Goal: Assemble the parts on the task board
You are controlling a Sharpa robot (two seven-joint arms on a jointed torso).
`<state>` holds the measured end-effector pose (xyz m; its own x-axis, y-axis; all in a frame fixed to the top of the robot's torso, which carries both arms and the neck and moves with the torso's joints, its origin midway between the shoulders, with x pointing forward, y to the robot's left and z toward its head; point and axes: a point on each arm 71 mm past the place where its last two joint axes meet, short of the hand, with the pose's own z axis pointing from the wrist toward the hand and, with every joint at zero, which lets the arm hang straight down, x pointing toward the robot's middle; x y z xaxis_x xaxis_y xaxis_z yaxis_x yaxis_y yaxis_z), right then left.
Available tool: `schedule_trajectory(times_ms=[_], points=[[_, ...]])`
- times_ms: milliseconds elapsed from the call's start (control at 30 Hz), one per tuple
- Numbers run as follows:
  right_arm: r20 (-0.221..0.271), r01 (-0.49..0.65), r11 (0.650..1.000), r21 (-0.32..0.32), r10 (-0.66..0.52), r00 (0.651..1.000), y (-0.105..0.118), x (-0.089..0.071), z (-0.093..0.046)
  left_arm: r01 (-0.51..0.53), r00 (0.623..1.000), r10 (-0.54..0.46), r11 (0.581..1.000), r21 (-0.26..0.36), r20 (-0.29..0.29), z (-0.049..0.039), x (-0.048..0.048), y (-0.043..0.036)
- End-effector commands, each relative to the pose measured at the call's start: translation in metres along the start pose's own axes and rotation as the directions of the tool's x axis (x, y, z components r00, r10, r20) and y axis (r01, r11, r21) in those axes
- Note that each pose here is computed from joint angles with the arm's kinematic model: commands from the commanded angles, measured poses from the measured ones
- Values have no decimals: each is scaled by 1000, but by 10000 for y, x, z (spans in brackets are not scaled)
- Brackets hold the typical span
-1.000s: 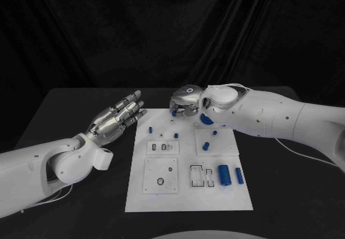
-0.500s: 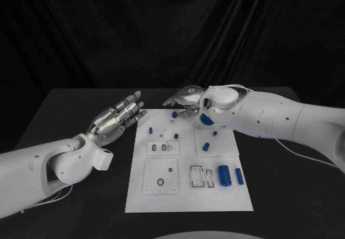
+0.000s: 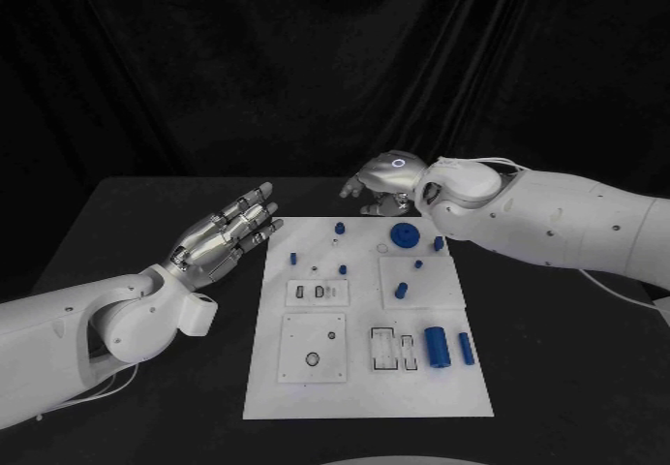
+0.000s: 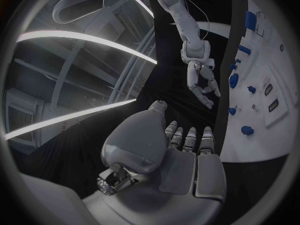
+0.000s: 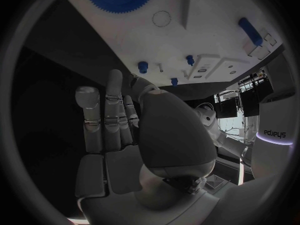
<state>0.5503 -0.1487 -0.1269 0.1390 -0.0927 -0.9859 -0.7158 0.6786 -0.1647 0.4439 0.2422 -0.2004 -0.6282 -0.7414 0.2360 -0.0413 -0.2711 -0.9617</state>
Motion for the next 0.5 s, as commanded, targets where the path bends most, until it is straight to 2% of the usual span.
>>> schedule_trajectory(times_ms=[33, 100, 233, 400, 500], points=[[60, 4, 1000, 28, -6, 998, -49, -137, -170, 1, 1000, -1, 1000, 9, -11, -3, 21, -18], [54, -1, 999, 38, -1, 999, -83, -164, -282, 0, 1000, 0, 1000, 8, -10, -5, 21, -18], [1, -26, 997, 74, 26, 1000, -168, -157, -500, 0, 1000, 1, 1000, 7, -9, -2, 18, -15], [-106, -63, 984, 166, 81, 991, -283, -41, -734, 0, 1000, 0, 1000, 5, -10, -1, 18, -14], [-139, -70, 976, 206, 100, 985, -331, 34, -816, 0, 1000, 0, 1000, 4, -11, 0, 16, -12]])
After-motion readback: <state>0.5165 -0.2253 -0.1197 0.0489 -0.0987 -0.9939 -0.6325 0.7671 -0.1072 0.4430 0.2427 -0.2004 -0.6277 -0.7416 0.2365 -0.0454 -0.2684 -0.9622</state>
